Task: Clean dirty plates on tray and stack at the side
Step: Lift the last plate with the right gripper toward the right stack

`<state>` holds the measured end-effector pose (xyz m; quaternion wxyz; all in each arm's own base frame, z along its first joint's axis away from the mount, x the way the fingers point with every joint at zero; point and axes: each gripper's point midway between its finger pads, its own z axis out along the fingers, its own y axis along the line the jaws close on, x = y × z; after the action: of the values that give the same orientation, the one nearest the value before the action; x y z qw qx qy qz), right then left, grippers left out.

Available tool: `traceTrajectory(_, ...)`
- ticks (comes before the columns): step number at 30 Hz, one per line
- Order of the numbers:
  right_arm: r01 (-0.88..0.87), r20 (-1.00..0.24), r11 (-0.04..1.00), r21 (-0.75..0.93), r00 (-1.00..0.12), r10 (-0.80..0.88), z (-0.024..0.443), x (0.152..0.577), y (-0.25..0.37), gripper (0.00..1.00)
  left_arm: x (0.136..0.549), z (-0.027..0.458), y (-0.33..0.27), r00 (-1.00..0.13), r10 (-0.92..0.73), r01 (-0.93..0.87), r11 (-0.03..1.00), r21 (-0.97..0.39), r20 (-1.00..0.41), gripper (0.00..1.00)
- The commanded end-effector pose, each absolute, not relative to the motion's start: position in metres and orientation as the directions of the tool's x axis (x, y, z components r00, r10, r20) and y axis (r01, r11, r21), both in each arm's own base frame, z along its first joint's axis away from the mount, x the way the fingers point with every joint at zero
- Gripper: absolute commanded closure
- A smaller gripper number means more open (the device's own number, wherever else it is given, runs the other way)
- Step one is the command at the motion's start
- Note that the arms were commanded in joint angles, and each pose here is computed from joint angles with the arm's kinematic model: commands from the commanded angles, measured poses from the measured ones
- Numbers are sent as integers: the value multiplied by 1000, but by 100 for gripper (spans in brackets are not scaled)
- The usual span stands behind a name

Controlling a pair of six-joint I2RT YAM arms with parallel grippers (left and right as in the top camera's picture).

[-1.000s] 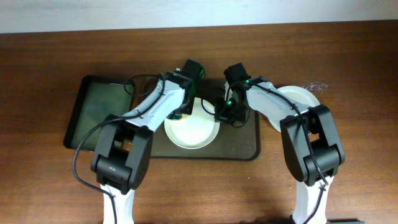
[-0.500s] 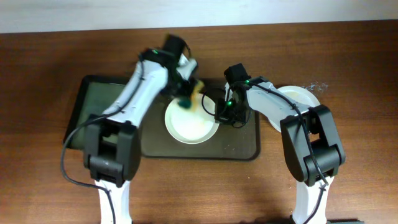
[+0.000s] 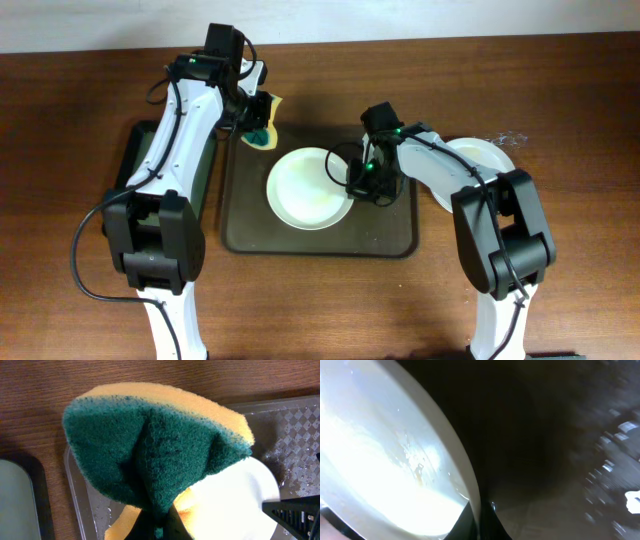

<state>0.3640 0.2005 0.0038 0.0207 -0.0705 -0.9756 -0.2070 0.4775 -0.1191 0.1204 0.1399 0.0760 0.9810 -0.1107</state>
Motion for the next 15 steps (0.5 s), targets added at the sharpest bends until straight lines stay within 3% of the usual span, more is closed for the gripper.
traceTrajectory(1, 133, -12, 949, 286, -990, 142, 22, 362, 174, 96, 480, 125, -118, -947, 104, 167, 967, -192, -303, 100)
traceTrajectory(8, 118, -252, 993, -24, -962, 108, 93, 354, 123, 96, 480, 125, -118, -947, 104, 167, 967, -192, -303, 100)
traceTrajectory(15, 179, -538, 929, -325, -842, -26, 155, 349, 119, 96, 480, 126, -118, -946, 104, 168, 967, -192, -306, 100)
